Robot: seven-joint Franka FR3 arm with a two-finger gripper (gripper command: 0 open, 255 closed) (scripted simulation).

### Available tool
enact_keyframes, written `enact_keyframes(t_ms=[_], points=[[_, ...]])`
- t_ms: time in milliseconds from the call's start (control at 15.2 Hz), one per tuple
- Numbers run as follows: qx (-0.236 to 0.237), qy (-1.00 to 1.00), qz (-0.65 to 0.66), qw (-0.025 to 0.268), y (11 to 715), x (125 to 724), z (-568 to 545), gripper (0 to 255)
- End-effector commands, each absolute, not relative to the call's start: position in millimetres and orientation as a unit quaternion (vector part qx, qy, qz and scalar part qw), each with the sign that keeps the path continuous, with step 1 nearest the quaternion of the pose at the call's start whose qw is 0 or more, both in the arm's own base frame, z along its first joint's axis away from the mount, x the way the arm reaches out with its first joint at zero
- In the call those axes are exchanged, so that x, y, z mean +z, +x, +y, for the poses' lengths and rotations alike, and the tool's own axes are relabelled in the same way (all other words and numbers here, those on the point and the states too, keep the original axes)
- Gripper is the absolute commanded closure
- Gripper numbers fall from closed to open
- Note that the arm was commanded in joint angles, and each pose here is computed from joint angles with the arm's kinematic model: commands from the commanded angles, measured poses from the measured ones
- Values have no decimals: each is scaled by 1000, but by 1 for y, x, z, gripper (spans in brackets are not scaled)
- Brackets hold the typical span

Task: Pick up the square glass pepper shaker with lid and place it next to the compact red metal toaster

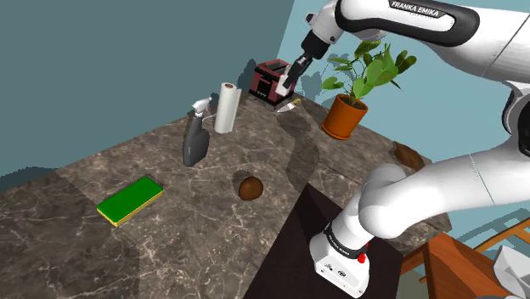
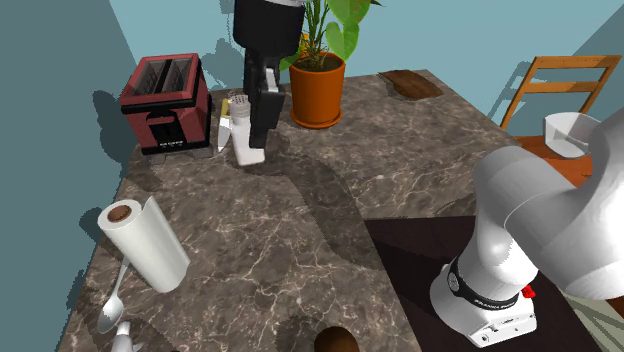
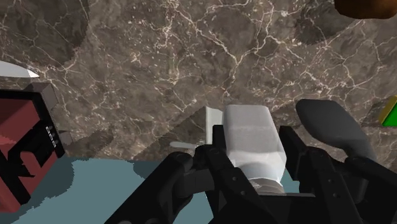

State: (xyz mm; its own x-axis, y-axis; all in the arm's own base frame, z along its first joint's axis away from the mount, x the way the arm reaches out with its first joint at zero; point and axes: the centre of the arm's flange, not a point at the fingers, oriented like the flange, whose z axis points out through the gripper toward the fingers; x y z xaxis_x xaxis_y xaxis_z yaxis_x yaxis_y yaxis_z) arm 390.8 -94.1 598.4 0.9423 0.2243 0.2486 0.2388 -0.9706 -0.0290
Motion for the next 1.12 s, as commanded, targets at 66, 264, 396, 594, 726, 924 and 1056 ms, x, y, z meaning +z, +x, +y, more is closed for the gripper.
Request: enact_keyframes(t_ms=[66,264,396,594,726,924,1056], points=[[-122,-985,-118,29,417,599,-121,255],[-122,-985,-118,29,445,600,-148,255],[-122,-985,-118,29,464,600,-167,255],[-122,-985,-118,29,492,600,-195,255],[-122,-985,-118,29,510,600,-214,255],[-122,-985,-118,29,538,600,-242,255],[-122,-985,-118,29,557,600,-260,255]])
